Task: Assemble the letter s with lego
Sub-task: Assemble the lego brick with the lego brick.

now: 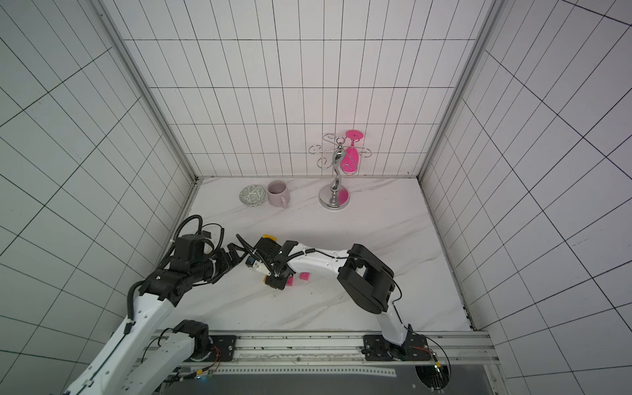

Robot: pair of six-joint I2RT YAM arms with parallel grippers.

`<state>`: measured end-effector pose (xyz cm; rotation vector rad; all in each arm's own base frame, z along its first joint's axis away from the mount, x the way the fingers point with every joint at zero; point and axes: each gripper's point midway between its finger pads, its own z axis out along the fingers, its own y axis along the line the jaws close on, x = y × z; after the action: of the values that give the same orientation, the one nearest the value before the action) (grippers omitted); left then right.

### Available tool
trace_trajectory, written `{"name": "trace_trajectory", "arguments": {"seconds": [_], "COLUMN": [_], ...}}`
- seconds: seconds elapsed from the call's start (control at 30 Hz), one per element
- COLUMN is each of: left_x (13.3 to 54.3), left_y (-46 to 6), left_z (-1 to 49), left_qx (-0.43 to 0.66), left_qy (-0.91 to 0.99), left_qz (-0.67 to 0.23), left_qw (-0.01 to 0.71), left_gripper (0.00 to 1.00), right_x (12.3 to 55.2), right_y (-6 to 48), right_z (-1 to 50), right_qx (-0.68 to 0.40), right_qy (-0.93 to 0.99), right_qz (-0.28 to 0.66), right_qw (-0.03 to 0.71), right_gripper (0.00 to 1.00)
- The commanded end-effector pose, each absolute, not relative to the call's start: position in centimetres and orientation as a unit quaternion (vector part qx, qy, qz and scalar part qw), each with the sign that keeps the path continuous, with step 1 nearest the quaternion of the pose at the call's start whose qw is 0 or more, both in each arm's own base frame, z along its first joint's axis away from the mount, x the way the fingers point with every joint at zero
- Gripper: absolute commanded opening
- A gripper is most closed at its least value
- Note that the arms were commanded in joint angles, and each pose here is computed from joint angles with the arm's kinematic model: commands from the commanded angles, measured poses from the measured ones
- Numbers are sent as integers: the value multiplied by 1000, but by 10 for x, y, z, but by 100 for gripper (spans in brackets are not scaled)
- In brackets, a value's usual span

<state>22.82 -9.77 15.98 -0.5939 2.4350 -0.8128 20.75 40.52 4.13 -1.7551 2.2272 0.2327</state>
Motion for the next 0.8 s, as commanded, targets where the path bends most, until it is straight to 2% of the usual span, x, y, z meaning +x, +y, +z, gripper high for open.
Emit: {"name": "trace_trajectory", "arguments": {"seconds": [0.0, 0.1, 0.37, 0.43, 0.53, 0.57, 0.6, 0.77], "left_x": [229, 230, 234, 235, 237, 238, 238, 240], "left_y": [-95, -95, -95, -95, -95, -96, -96, -94], "left_z": [164, 166, 179, 186, 197, 200, 203, 210], "left_qx": [-214, -213, -209, -206, -203, -201, -201, -202], "left_qy": [895, 895, 891, 889, 886, 885, 884, 881], "left_qz": [-291, -290, -293, -296, -299, -302, -303, -305], "left_qw": [263, 264, 275, 282, 290, 292, 294, 299], "left_gripper": [98, 98, 98, 98, 98, 98, 98, 98], "right_x": [206, 210, 220, 221, 224, 225, 226, 233], "right_y": [379, 380, 388, 390, 391, 389, 388, 363], "right_z": [7, 15, 43, 53, 74, 82, 91, 132], "right_qx": [-621, -618, -611, -608, -601, -595, -589, -549], "right_qy": [777, 777, 776, 776, 779, 781, 784, 805], "right_qz": [19, 18, 23, 29, 43, 51, 59, 99], "right_qw": [106, 118, 155, 165, 176, 180, 186, 202], "right_gripper": [43, 50, 58, 65, 82, 93, 100, 99]}}
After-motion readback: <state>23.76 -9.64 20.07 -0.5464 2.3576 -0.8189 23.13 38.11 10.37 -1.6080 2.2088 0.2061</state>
